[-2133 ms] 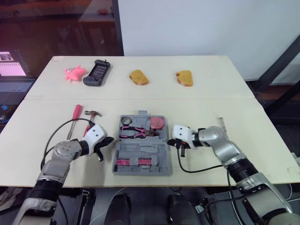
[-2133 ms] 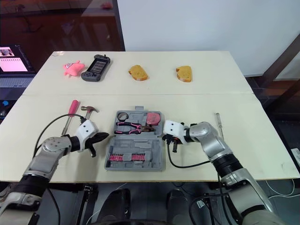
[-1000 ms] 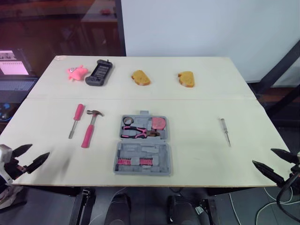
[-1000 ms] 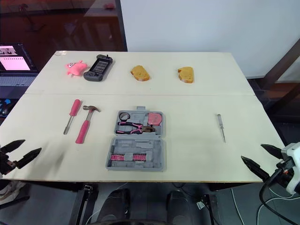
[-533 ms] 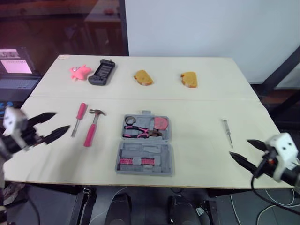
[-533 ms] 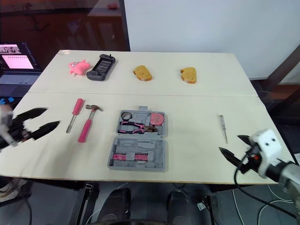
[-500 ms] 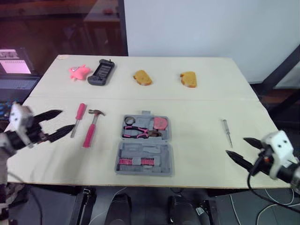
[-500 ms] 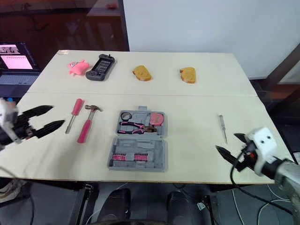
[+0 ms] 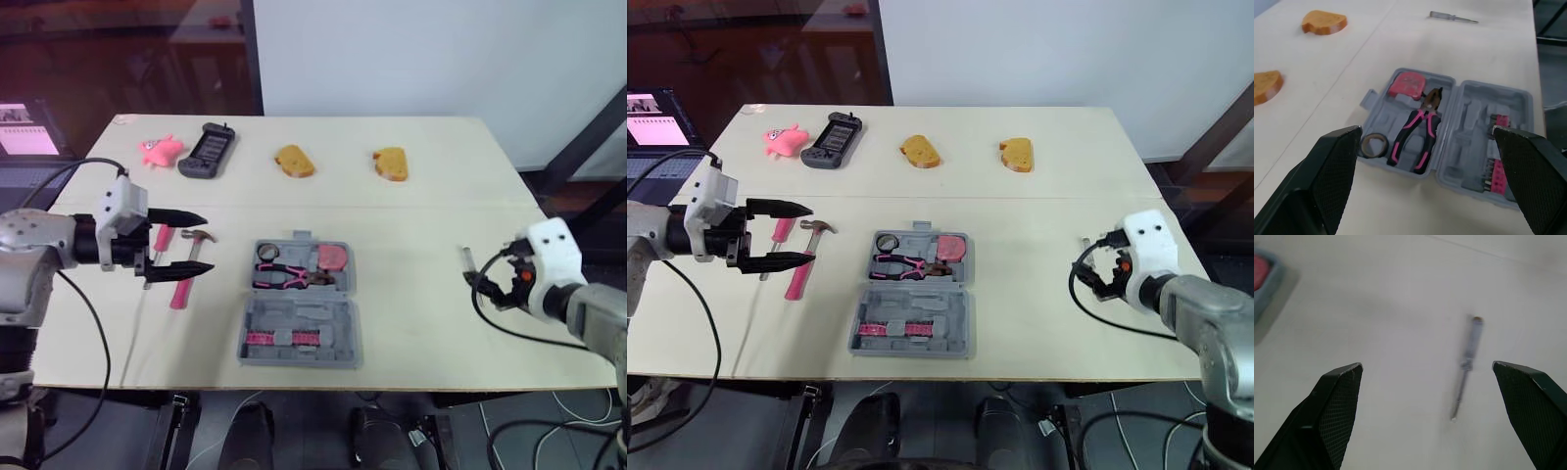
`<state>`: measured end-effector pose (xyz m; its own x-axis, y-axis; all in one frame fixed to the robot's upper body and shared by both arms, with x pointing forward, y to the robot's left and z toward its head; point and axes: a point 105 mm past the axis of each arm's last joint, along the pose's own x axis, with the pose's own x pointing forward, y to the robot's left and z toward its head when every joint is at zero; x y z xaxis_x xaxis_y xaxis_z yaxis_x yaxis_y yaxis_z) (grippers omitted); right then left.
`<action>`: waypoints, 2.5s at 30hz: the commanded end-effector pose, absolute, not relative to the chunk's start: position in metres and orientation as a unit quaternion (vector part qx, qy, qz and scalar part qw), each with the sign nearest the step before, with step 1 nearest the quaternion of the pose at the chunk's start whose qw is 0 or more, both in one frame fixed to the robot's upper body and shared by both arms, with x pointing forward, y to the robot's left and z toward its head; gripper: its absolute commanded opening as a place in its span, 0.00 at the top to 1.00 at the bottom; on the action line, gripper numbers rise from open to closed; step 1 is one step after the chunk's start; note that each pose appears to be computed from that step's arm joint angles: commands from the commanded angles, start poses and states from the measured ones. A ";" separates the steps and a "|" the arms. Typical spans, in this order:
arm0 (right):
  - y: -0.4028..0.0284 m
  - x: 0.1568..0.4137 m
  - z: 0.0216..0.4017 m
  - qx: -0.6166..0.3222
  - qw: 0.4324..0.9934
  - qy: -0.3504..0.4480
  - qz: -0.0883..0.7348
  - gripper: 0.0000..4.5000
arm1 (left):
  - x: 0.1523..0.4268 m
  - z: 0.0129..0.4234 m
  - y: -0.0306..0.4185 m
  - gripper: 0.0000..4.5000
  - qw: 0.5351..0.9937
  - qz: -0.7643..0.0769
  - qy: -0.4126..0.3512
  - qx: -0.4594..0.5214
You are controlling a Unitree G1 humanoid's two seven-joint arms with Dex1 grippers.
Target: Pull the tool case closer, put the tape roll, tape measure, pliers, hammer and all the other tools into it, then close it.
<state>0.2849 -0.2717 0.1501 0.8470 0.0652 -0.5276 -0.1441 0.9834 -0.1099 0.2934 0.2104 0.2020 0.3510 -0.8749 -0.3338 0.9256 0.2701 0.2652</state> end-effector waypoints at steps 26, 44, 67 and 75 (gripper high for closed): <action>-0.321 0.371 0.087 -0.036 0.920 0.390 -0.005 0.01 | 0.267 0.200 0.207 0.00 0.841 -0.502 0.048 0.195; -0.312 0.373 0.071 -0.036 0.921 0.388 0.031 0.75 | 0.266 0.203 0.210 0.00 0.845 -0.493 0.055 0.199; -0.219 0.333 0.102 -0.139 0.890 0.377 0.216 0.99 | 0.267 0.195 0.215 0.00 0.845 -0.492 0.072 0.194; -0.203 0.315 0.076 -0.161 0.867 0.411 0.229 0.99 | 0.264 0.190 0.217 0.00 0.846 -0.491 0.081 0.191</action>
<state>0.3140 -0.2039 0.0698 0.5292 0.2769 -0.8020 -0.5310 0.8454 -0.0585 0.2655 0.2143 0.1825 0.4906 -0.8095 -0.3226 0.8710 0.4453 0.2075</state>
